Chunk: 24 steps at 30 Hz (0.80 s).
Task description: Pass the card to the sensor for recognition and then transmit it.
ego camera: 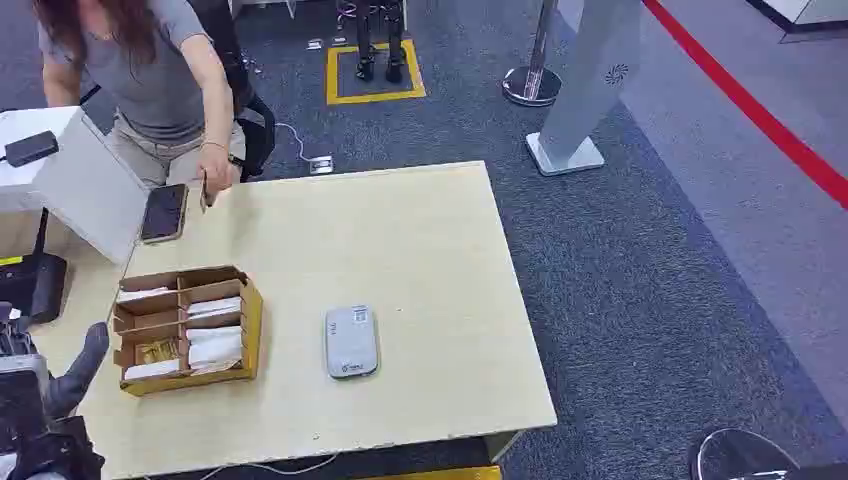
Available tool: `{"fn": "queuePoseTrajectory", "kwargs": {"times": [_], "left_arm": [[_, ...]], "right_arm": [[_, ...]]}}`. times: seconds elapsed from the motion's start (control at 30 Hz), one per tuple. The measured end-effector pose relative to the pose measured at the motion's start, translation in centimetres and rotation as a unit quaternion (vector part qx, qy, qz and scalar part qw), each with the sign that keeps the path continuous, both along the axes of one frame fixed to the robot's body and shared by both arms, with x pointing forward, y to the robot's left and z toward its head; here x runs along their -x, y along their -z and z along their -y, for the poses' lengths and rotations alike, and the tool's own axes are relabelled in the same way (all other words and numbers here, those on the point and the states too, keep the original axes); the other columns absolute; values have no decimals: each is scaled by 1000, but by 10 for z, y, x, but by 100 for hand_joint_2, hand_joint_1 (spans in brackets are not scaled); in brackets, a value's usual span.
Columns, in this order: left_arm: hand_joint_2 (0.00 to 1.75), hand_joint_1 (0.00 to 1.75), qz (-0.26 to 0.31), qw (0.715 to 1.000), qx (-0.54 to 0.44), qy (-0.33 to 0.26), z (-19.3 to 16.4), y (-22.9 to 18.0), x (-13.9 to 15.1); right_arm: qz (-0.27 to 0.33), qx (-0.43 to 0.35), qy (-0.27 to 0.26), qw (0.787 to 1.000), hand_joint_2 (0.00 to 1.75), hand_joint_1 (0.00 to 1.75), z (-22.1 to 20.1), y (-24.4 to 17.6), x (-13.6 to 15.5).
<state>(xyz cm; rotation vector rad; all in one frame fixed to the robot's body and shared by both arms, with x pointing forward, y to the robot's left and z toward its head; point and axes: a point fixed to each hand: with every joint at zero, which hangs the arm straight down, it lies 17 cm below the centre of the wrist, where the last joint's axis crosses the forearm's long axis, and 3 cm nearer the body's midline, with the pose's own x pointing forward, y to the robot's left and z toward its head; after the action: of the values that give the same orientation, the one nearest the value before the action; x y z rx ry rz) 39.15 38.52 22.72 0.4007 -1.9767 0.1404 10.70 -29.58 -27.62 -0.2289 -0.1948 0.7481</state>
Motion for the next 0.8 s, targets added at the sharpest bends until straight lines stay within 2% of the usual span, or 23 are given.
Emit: {"fn": "queuePoseTrajectory", "kwargs": {"times": [0.37, 0.8], "left_arm": [[175, 0, 19, 999, 3, 33, 32, -18, -34], [175, 0, 5, 999, 25, 42, 45, -3, -38]], "right_arm": [[14, 4, -29, 999, 0, 0, -3, -5, -26], [13, 6, -32, 999, 0, 0, -3, -5, -26]]}}
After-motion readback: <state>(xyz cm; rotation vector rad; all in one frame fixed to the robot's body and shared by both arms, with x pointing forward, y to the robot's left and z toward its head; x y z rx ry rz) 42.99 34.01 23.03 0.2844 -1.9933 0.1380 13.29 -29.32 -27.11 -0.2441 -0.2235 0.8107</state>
